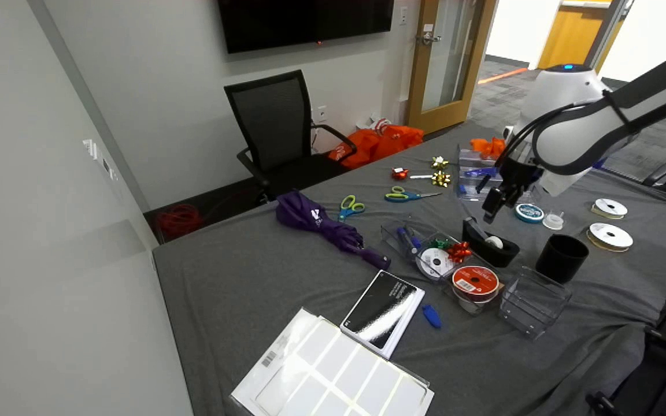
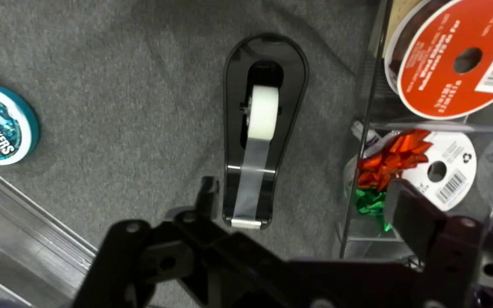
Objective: Put the tape dispenser on the black object
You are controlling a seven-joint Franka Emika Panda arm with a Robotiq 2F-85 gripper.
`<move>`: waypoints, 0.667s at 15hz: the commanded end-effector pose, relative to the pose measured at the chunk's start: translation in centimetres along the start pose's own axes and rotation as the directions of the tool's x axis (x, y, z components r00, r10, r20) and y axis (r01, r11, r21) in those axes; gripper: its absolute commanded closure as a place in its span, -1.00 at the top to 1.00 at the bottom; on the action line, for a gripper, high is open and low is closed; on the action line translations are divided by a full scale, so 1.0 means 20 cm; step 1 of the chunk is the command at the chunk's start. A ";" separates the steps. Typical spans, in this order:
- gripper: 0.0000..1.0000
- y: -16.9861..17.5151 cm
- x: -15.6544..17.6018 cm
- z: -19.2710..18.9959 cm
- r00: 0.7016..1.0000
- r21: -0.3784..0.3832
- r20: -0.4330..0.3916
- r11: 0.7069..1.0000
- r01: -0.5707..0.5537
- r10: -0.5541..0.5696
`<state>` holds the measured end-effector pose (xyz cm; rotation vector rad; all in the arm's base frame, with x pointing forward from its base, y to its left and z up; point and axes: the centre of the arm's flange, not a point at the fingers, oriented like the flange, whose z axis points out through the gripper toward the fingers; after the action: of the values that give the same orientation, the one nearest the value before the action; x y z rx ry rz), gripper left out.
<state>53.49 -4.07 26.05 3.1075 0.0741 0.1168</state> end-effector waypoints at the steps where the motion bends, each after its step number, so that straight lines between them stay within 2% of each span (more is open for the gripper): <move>1: 1.00 0.03 -0.08 0.22 0.999 0.012 0.000 0.998 0.054 -0.054; 5: 1.00 0.07 -0.14 0.40 0.997 0.000 -0.017 0.997 0.081 -0.081; 10: 1.00 0.12 -0.17 0.49 0.996 -0.001 -0.023 0.996 0.091 -0.091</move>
<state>51.44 -6.11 17.02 3.0952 0.1780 0.1250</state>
